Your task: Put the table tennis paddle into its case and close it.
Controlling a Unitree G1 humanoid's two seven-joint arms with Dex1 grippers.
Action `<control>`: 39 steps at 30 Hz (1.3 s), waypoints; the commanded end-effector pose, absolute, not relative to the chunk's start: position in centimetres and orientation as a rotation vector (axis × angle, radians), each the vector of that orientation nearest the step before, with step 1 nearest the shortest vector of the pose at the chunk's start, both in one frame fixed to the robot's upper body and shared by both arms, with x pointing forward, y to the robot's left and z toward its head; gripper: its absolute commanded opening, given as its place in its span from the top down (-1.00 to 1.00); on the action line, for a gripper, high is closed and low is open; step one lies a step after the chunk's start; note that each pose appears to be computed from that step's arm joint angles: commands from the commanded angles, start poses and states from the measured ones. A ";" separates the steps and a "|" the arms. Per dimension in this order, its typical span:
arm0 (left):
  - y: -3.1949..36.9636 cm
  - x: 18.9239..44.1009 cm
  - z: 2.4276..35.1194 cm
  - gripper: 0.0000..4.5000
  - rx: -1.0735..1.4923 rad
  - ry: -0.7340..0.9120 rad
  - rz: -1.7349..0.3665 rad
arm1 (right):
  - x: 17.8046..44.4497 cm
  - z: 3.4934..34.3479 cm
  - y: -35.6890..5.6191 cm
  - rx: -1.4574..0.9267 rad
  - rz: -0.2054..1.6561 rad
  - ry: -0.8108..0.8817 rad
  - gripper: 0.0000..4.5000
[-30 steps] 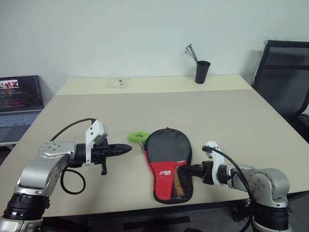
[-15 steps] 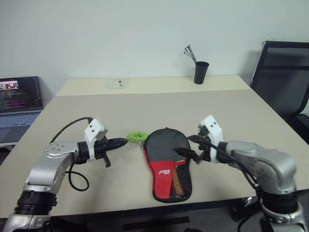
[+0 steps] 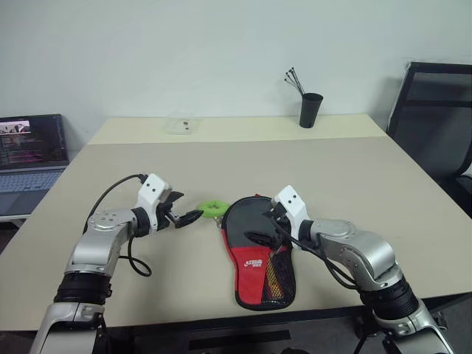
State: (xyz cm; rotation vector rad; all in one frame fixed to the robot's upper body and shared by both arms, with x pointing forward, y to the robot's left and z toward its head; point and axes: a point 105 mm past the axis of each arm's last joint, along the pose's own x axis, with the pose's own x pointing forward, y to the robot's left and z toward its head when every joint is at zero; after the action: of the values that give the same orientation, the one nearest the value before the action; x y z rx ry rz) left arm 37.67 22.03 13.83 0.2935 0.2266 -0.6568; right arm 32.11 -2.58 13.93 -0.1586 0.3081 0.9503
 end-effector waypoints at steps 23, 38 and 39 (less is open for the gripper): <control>18.1 41.7 10.0 -0.56 0.291 0.359 -0.759 | 32.0 14.7 -1.6 -0.157 0.945 0.249 -1.00; 18.4 40.9 9.6 0.95 0.252 0.348 -0.758 | 33.1 14.7 -0.4 -0.176 0.929 0.217 -1.00; 18.4 40.9 9.7 0.95 0.250 0.344 -0.762 | 33.3 14.5 -0.2 -0.175 0.925 0.217 -1.00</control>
State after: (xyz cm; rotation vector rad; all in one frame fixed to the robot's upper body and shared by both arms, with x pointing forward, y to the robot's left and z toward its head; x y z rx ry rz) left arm 41.10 17.50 10.13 0.2521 0.3203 -0.7894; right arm 32.99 -0.92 13.34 -0.1586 0.2777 0.9173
